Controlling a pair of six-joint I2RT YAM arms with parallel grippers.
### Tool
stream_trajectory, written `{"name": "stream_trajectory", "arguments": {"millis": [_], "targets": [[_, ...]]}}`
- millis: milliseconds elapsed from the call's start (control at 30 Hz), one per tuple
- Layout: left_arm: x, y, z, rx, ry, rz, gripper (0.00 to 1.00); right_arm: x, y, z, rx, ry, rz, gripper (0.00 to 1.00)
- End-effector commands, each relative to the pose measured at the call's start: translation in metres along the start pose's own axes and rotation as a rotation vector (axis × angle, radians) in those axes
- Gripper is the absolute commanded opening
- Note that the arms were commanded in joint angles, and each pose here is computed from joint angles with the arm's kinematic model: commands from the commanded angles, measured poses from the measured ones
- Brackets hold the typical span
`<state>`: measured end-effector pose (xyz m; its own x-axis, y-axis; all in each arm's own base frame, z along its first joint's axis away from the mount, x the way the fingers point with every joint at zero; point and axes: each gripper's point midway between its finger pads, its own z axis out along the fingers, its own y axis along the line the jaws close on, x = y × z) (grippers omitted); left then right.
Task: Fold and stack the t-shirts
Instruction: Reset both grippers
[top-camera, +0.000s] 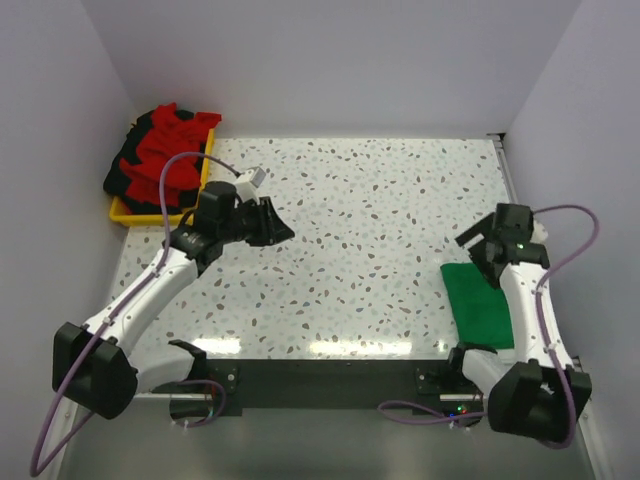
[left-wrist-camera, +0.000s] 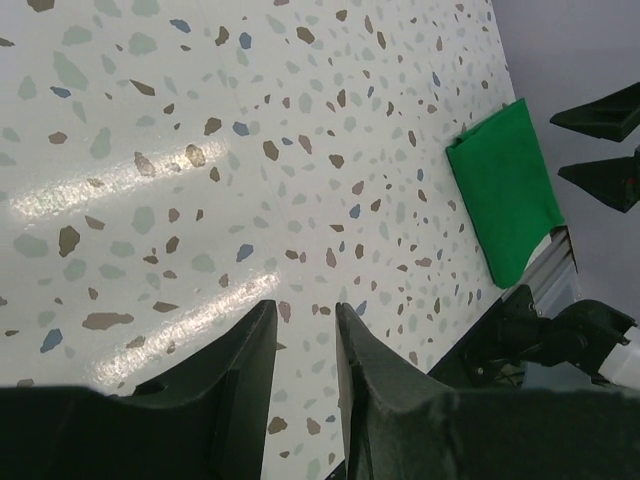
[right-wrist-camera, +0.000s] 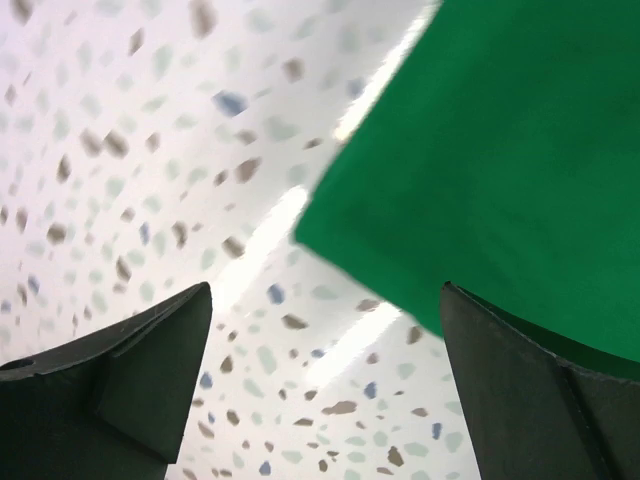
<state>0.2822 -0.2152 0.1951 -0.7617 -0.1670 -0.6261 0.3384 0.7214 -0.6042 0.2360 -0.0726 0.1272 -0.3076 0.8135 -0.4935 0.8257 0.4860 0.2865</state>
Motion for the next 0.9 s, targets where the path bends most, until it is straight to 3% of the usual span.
{"name": "stream_trajectory", "arguments": {"millis": [0, 233, 300, 467, 567, 867], "targets": [[-0.008, -0.001, -0.009, -0.016, -0.056, 0.053, 0.36, 0.002, 0.065, -0.014, -0.144, -0.058, -0.107, 0.99], [-0.004, 0.024, -0.02, -0.133, -0.094, 0.1, 0.4, 0.116, 0.153, -0.05, -0.351, -0.017, -0.459, 0.99], [-0.005, 0.027, -0.023, -0.154, -0.111, 0.105, 0.41, 0.149, 0.162, -0.049, -0.341, 0.004, -0.574, 0.99], [0.006, 0.038, -0.022, -0.183, -0.095, 0.103, 0.45, 0.238, 0.185, -0.083, -0.546, 0.101, -0.829, 0.99], [0.009, 0.044, -0.022, -0.205, -0.101, 0.097, 0.45, 0.26, 0.191, -0.098, -0.682, 0.169, -0.862, 0.99], [0.007, 0.052, -0.027, -0.245, -0.131, 0.104, 0.45, 0.236, 0.197, -0.13, -0.827, 0.082, -0.931, 0.99]]}}
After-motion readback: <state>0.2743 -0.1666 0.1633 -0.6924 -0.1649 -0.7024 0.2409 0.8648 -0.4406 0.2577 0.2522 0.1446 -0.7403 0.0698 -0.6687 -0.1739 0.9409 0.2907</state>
